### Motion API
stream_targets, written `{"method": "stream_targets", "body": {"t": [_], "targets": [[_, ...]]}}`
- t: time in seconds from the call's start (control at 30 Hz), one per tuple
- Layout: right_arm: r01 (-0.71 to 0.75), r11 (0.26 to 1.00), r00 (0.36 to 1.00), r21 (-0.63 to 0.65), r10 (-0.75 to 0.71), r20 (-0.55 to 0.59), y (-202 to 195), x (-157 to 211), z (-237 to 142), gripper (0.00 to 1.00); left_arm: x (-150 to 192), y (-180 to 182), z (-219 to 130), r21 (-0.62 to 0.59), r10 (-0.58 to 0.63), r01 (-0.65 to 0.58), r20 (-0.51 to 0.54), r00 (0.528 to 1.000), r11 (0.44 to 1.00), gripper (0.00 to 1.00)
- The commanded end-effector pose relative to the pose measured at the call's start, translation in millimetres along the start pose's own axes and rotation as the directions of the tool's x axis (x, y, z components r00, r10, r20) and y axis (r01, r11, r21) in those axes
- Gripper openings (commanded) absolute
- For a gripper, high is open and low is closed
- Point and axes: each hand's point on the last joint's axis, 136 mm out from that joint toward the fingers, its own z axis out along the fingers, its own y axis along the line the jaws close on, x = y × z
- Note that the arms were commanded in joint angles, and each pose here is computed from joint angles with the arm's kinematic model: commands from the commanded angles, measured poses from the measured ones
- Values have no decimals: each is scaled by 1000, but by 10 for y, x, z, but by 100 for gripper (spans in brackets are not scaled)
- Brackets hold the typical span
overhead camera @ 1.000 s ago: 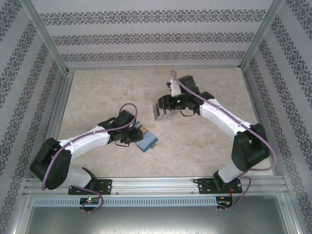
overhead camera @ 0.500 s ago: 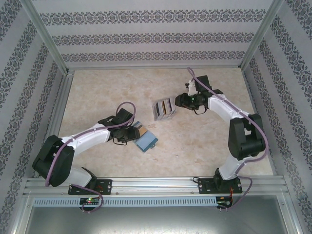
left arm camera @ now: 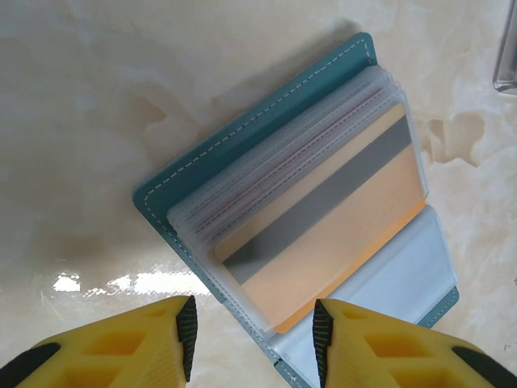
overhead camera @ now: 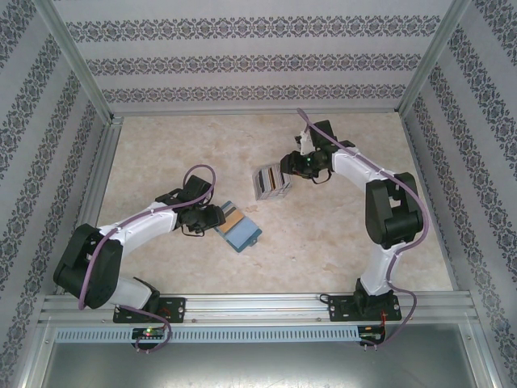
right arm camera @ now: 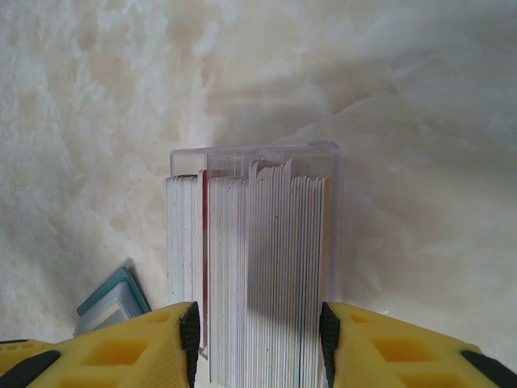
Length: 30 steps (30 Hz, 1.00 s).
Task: Put the credit cards into the card holder
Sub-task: Pick up the credit card from the storage box.
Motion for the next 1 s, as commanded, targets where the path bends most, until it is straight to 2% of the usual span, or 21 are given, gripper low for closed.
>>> {"method": "stream_targets", "body": {"t": [0.0,0.27,0.97], "targets": [[21,1000,999,-2,-21,-33,34,18,82,47,26,61,54,0,10,-10,-19,1000,1000,45],[46,999,998,-21,-47,-50,189,14,165,47,31,65,67,6,7,-6,-26,1000,1000,45],[81,996,997,-33,-81,2,381,-50,-107,46,34,62,101,14,0,0,-35,999,1000,45]]}}
